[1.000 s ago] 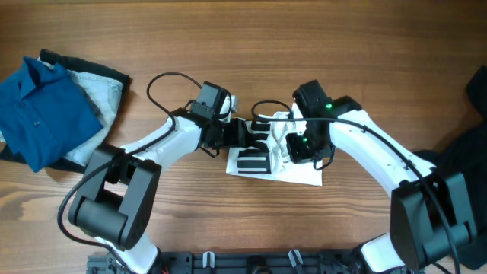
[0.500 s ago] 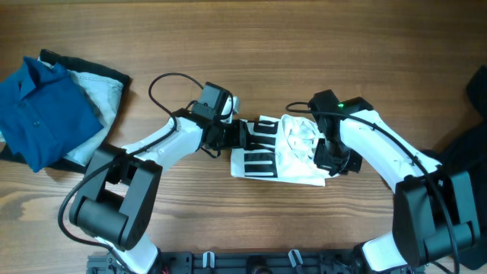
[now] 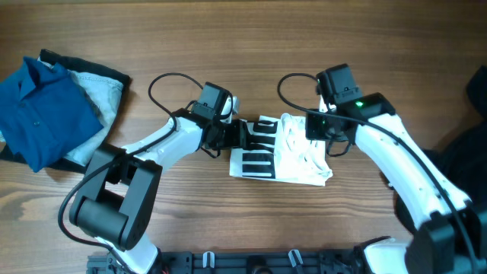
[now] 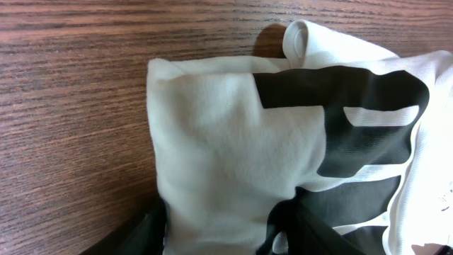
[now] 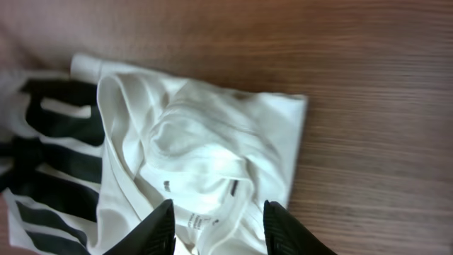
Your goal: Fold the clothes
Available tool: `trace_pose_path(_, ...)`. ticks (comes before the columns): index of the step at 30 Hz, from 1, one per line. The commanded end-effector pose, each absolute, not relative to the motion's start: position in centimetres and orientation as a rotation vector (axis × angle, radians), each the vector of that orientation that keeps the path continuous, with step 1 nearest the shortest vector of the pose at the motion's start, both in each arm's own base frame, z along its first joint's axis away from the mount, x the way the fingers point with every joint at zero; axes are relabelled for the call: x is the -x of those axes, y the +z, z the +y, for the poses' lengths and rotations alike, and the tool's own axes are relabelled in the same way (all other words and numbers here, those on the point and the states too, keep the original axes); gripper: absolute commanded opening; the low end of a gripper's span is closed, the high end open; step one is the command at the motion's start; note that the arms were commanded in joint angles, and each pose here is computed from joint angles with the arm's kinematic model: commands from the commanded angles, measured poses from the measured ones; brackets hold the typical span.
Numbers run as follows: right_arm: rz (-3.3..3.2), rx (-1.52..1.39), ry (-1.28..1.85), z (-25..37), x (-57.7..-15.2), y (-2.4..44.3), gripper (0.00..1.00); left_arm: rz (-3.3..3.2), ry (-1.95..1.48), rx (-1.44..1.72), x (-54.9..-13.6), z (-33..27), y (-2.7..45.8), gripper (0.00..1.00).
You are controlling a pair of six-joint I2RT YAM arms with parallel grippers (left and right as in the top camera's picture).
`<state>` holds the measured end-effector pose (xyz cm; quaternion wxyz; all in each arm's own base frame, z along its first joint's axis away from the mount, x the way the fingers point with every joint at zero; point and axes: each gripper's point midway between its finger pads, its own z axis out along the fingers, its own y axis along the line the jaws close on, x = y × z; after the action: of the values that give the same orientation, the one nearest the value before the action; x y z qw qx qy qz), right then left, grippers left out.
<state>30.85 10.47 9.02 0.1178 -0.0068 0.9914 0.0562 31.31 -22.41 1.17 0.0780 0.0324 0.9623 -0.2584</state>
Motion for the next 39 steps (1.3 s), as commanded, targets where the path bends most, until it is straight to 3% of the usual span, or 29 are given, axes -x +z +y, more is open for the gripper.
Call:
trace_pose_path(1, 2.981, 0.270, 0.263, 12.6, -30.2, 6.3, 0.41, 2.903, -0.738, -0.103, -31.1, -22.0, 0.3, 0.54)
trace_pose_path(8, 2.872, 0.244, 0.114, 11.9, -34.2, 4.7, 0.43, 2.904, -0.738, -0.103, -31.1, -22.0, 0.3, 0.54)
trace_pose_path(10, 2.856, 0.240, 0.093, 11.7, -34.6, 4.8, 0.40, 2.904, -0.738, -0.103, -31.1, -22.0, 0.3, 0.54)
trace_pose_path(12, 2.863, 0.240, 0.091, 11.6, -34.5, 4.7, 0.20, 2.904, -0.738, -0.103, -31.1, -22.0, 0.3, 0.54)
trace_pose_path(13, 2.868, 0.239, 0.090, 11.6, -34.4, 4.7, 0.04, 2.904, -0.738, -0.103, -31.1, -22.0, 0.3, 0.54)
trace_pose_path(17, 2.882, 0.181, 0.046, 10.9, -34.2, 4.6, 0.04, 2.904, -0.738, -0.103, -31.0, -22.0, 0.3, 0.54)
trace_pose_path(21, 2.830, -0.367, -0.263, 4.7, -34.1, 5.0, 0.04, 2.916, -0.734, -0.099, -30.8, -21.9, 0.2, 0.54)
trace_pose_path(24, 2.807, -0.520, -0.281, 1.7, -34.5, 5.0, 0.04, 2.919, -0.733, -0.099, -30.8, -21.8, 0.2, 0.54)
trace_pose_path(28, 2.836, -0.490, -0.262, 0.6, -34.4, 4.8, 0.04, 2.919, -0.732, -0.099, -30.8, -21.8, 0.1, 0.54)
trace_pose_path(29, 2.860, -0.429, -0.235, 1.1, -34.4, 4.7, 0.07, 2.919, -0.732, -0.099, -30.8, -21.8, 0.1, 0.54)
trace_pose_path(31, 2.909, -0.347, -0.203, 1.6, -33.8, 4.5, 0.49, 2.919, -0.732, -0.099, -30.8, -21.8, 0.1, 0.54)
trace_pose_path(33, 2.942, -0.314, -0.228, 1.3, -33.0, 4.5, 0.51, 2.919, -0.732, -0.099, -30.8, -21.8, 0.1, 0.54)
trace_pose_path(35, 2.981, -0.330, -0.217, 1.4, -32.0, 5.0, 0.45, 2.919, -0.732, -0.099, -30.8, -21.8, 0.1, 0.54)
trace_pose_path(39, 3.061, -0.106, 0.231, 6.5, -29.9, 7.1, 0.44, 2.919, -0.732, -0.099, -30.8, -21.8, 0.1, 0.54)
